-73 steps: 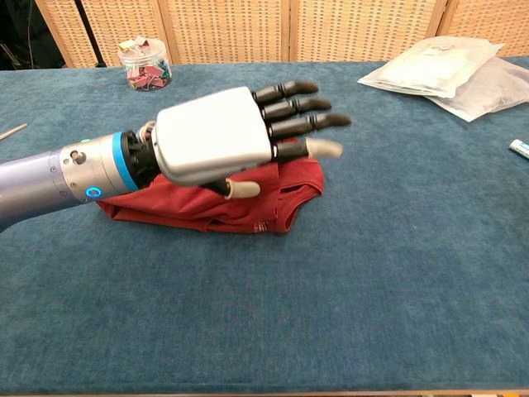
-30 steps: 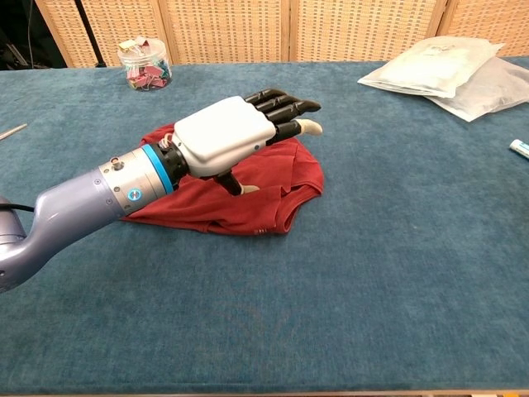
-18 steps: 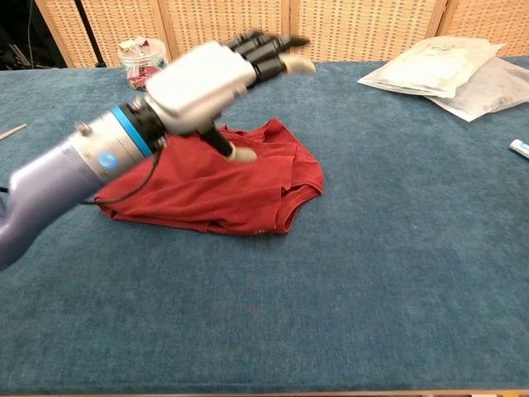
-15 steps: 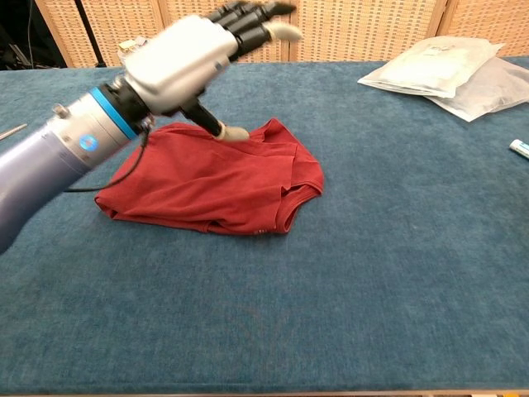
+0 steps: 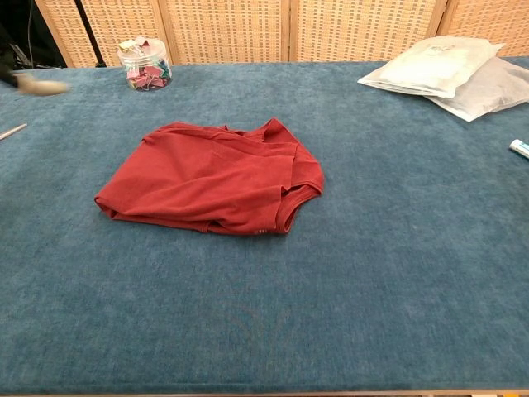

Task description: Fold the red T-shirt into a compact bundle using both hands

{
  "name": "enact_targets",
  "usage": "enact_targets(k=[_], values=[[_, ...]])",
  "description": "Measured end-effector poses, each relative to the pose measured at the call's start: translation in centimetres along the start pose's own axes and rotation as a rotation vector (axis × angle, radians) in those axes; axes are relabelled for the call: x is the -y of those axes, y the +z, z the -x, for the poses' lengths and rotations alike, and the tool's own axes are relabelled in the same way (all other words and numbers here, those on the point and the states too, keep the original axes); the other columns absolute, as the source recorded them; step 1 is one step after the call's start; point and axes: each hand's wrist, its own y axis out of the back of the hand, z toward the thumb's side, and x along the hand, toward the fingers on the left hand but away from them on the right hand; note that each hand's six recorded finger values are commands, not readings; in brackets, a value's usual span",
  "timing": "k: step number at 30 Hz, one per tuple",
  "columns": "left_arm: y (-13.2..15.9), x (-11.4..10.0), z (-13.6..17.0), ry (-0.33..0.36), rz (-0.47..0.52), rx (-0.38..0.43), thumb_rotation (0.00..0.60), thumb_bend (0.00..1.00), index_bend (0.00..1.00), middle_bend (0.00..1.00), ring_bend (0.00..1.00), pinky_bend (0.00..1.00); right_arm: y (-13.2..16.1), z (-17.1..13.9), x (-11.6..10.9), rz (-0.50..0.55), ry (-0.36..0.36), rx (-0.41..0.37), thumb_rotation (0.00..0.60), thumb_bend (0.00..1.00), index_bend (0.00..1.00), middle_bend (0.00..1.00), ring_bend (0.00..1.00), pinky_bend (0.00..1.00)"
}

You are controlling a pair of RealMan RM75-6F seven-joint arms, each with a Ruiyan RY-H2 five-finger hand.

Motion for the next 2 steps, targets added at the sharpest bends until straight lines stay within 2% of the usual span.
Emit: enact_targets(k=[2], values=[[-3.4,-1.7,3.1,-0.01,-0.015,-0.137,0.6,0.0,0.0,0.0,0.0,0.0,-0.1,0.0,-0.2,-0.011,-0.019,0.007,0.6,0.0,0.0,0.0,0.0,0.0]])
